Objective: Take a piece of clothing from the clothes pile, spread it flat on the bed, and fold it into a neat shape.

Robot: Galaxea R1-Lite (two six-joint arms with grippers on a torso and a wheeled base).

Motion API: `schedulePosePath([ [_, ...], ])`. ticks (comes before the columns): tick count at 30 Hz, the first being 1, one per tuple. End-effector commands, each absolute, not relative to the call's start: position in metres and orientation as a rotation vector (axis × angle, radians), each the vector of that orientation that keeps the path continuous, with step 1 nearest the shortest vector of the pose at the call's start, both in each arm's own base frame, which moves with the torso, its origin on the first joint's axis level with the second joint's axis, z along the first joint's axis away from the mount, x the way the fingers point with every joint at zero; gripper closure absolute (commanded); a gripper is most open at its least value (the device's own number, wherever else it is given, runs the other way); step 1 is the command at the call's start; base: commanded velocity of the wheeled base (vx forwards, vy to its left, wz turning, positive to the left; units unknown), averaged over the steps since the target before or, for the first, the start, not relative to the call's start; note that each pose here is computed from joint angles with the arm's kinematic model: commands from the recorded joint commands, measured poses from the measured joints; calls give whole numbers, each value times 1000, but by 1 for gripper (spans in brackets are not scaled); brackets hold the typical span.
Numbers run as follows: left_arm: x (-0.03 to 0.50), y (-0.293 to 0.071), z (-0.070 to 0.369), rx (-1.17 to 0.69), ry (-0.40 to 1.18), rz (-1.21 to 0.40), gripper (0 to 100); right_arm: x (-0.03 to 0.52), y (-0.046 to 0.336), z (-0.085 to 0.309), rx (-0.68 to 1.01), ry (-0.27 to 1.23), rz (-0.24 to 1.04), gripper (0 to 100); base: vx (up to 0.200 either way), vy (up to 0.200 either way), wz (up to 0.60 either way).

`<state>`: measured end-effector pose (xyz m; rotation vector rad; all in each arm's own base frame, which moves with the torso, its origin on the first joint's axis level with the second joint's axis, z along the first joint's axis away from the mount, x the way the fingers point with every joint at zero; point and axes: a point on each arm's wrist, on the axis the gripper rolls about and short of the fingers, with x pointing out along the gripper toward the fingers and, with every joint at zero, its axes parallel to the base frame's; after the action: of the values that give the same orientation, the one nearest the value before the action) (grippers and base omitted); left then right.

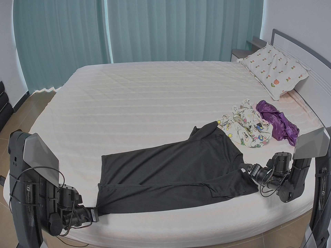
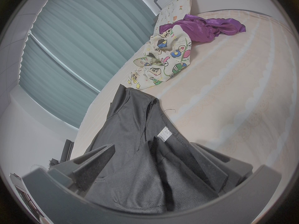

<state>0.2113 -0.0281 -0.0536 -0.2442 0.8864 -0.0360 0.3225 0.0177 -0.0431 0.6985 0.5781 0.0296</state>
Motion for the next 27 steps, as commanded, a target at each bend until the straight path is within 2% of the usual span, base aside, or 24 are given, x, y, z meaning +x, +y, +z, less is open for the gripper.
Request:
schedulePosePath([
  [1,208,-25,-53,-246,897,-24,100,322,18,-44,698,581,31,0,0,0,0],
  [4,208,-25,-54,-243,903,-26,100,322,18,-44,698,579,30,0,0,0,0],
  [5,208,-25,-54,-244,901,-27,0,322,18,-44,698,579,30,0,0,0,0],
  [11,210,-23,-51,-251,878,-23,0,323,15,-35,702,552,30,0,0,0,0],
  [18,217,-21,-27,-290,751,-71,0,324,7,-26,709,517,17,0,0,0,0],
  [22,222,-20,-14,-356,690,-96,0,326,3,-23,711,501,10,0,0,0,0],
  [23,232,-20,-6,-443,629,-72,0,326,1,-18,714,487,12,0,0,0,0],
  [27,244,-13,-1,-517,568,-39,0,325,1,-17,714,484,13,0,0,0,0],
])
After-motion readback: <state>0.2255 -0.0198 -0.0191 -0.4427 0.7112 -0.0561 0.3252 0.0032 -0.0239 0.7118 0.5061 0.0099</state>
